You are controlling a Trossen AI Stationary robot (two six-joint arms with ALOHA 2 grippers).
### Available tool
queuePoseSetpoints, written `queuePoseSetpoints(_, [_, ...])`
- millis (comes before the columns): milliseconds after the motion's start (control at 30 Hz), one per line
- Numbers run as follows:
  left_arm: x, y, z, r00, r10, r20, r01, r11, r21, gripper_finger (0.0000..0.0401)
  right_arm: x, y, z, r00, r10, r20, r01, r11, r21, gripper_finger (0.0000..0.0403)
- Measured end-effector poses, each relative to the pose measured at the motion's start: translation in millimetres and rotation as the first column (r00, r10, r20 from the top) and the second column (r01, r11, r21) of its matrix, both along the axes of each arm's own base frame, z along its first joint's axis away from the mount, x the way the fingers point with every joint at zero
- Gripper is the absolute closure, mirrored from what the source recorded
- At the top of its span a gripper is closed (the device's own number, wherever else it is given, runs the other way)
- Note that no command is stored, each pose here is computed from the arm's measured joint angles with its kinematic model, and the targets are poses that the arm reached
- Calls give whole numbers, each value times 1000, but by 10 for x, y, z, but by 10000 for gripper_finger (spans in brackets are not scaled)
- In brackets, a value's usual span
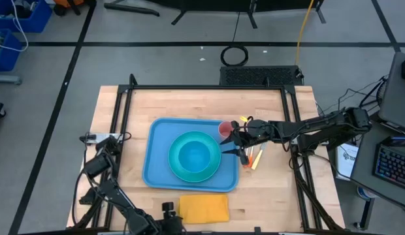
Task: Set up tray
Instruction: Put the yellow napkin on the blue serving tray to the left of the green plate
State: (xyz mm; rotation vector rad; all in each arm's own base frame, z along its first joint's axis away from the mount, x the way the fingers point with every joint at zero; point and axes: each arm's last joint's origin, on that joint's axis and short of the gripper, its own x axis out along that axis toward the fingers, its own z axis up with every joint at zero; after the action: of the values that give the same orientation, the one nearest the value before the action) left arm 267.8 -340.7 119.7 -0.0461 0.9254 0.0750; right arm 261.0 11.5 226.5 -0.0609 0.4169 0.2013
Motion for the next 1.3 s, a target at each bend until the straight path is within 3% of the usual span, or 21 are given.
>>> queuePoseSetpoints(400, [20, 110, -67, 998, 40, -58, -36, 997, 66, 232, 6, -1, 13, 1000, 0, 15, 0, 1000, 0, 238])
queuePoseSetpoints(533, [19, 141, -87, 997, 50, -61, -44, 995, 87, 278, 6, -1, 13, 1000, 0, 15, 0, 1000, 0, 238])
queuePoseSetpoints(733, [-3, 146, -98, 997, 49, -56, -42, 993, 115, 383, 6, -1, 14, 1000, 0, 16, 0, 1000, 0, 238])
queuePoseSetpoints(1067, [7, 124, -63, 997, 44, -68, -36, 994, 105, 392, 7, -1, 16, 1000, 0, 18, 0, 1000, 0, 238])
queuePoseSetpoints(1300, [10, 53, 138, 986, 37, -164, -18, 993, 117, 393, 8, -1, 19, 1000, 0, 21, 0, 1000, 1, 238])
